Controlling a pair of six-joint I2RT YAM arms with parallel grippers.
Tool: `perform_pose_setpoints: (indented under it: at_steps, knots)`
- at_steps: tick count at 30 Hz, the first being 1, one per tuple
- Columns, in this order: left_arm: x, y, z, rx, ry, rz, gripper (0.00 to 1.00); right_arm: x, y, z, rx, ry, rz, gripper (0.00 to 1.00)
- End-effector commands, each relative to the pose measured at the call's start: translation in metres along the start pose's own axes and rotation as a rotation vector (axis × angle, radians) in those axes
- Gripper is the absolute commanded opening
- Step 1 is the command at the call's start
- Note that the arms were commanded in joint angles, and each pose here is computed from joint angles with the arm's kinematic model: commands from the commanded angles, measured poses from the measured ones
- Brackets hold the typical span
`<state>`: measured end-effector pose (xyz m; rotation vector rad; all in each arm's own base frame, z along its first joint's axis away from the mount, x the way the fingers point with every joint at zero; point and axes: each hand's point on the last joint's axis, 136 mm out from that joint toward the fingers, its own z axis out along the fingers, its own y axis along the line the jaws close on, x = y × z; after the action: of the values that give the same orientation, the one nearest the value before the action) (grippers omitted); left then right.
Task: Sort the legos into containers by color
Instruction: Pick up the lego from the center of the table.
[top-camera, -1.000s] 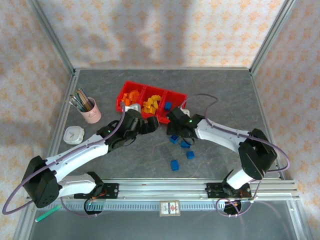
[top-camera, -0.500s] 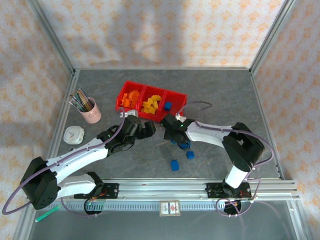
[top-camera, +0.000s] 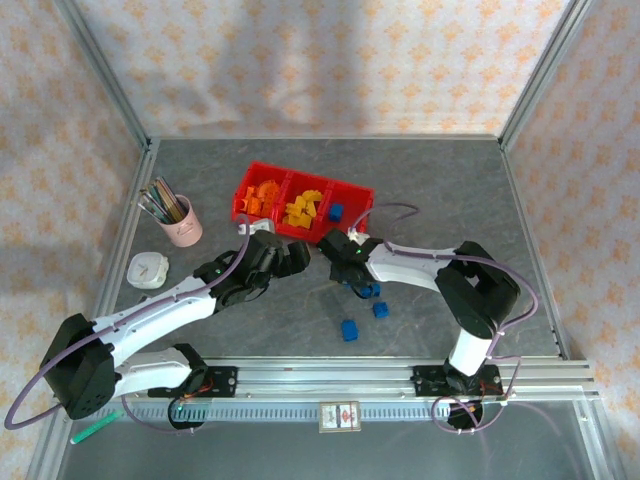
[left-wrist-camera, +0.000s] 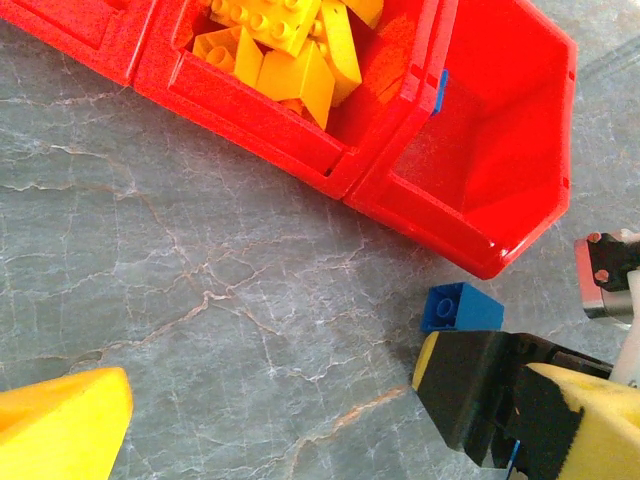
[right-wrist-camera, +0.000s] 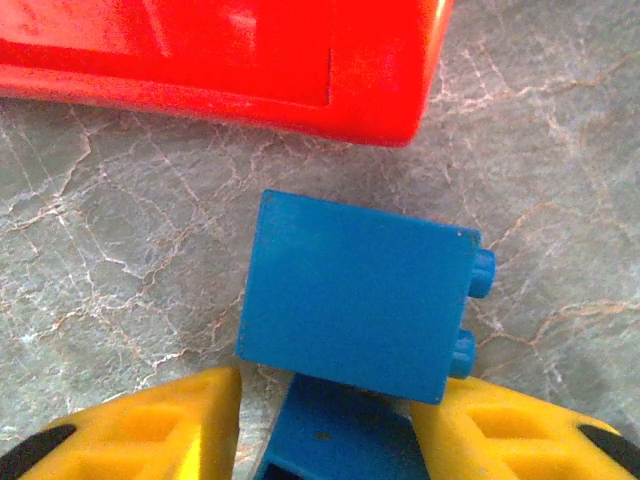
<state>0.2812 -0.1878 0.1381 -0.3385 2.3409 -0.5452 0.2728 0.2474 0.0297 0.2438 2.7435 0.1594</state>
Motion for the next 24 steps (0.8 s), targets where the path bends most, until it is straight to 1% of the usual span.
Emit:
perform_pose_setpoints:
  at_steps: [1, 4, 8, 13, 19, 22, 24]
  knots:
    - [-0.008, 0.000, -0.006, -0.012, -0.035, -0.003, 0.99, -0.009, 0.001, -0.006, 0.012, -0.045, -0.015, 0.41]
    - [-0.007, 0.002, -0.006, -0.020, -0.034, 0.000, 0.99, -0.009, 0.000, -0.010, 0.010, -0.051, -0.033, 0.35]
    - [-0.008, 0.004, -0.009, -0.029, -0.039, 0.001, 0.99, -0.008, 0.000, -0.017, 0.007, -0.049, -0.059, 0.30]
    - [-0.013, 0.007, -0.015, -0.032, -0.057, -0.004, 0.99, -0.017, 0.010, -0.043, -0.042, -0.070, -0.083, 0.24]
    - [-0.030, 0.009, -0.022, -0.021, -0.080, -0.034, 0.99, -0.051, 0.032, -0.084, -0.110, -0.158, -0.116, 0.24]
    - [-0.042, 0.010, -0.025, -0.018, -0.100, -0.044, 0.99, -0.077, 0.037, -0.092, -0.112, -0.202, -0.120, 0.24]
    - [-0.052, 0.009, -0.026, -0.015, -0.114, -0.041, 0.99, -0.097, 0.038, -0.090, -0.103, -0.224, -0.121, 0.24]
